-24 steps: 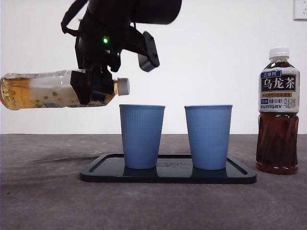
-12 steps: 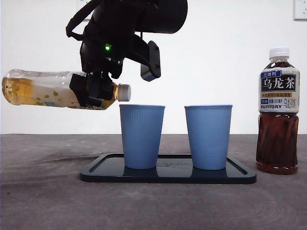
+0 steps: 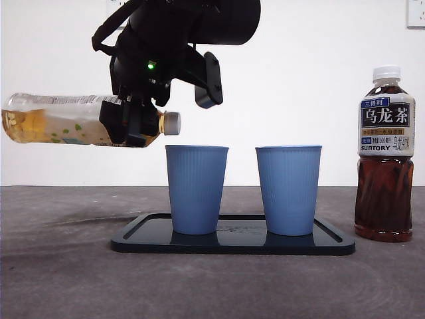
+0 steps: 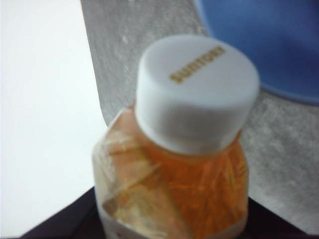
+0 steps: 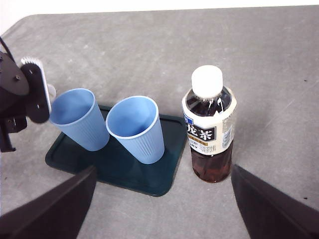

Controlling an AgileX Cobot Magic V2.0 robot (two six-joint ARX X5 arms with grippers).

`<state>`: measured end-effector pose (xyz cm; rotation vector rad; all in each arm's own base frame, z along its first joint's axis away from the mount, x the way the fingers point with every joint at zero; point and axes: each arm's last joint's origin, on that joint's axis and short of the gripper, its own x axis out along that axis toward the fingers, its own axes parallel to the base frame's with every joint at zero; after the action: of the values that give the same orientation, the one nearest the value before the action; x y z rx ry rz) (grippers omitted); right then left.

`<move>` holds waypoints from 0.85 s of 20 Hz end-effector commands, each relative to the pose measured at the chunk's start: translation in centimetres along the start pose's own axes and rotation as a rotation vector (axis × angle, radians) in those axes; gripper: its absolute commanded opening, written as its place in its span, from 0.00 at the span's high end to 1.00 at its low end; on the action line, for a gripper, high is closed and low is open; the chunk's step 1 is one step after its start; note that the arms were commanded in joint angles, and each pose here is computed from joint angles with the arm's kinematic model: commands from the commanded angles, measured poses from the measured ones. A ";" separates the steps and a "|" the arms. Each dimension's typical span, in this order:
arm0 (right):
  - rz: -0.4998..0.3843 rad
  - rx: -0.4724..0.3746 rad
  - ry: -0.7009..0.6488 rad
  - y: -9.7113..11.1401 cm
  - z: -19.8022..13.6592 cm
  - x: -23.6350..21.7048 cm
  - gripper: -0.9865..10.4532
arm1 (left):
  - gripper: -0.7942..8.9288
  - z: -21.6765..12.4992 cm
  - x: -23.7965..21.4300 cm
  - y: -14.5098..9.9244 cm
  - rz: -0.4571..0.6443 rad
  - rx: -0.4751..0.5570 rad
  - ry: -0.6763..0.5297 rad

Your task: Pour the drink into the cup

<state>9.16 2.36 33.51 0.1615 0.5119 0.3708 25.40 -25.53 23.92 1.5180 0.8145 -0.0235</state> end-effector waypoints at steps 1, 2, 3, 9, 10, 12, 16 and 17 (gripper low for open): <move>0.002 -0.006 -0.006 0.1 0.3 -0.1 0.54 | 0.71 -0.9 -1.9 2.2 0.030 -0.200 -0.049; 0.002 -0.005 -0.001 0.1 0.2 -0.1 0.54 | 0.71 -1.3 -2.3 2.7 -0.012 -0.262 -0.082; 0.001 -0.003 0.006 0.1 0.2 -0.1 0.54 | 0.71 -1.8 -2.8 3.2 -0.062 -0.335 -0.120; -0.004 0.003 0.031 0.0 -0.1 -0.1 0.54 | 0.71 -5.9 -5.7 7.1 -0.285 -0.714 -0.313; -0.003 0.003 0.031 0.0 -0.1 -0.1 0.54 | 0.71 -6.6 -5.8 7.7 -0.320 -0.768 -0.341; 0.000 0.000 0.035 0.0 -0.1 -0.1 0.54 | 0.71 -8.2 -5.9 9.1 -0.372 -0.872 -0.386; -0.005 -0.001 0.066 0.0 -0.4 -0.1 0.54 | 0.71 -11.3 -4.7 10.6 -0.433 -1.010 -0.455; -0.006 -0.002 0.074 0.0 -0.5 -0.1 0.54 | 0.71 -12.1 -4.2 10.6 -0.449 -1.040 -0.474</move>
<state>8.76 2.29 32.79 0.1549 0.5968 0.3642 22.03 -15.47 36.14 0.3282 0.6369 -0.2416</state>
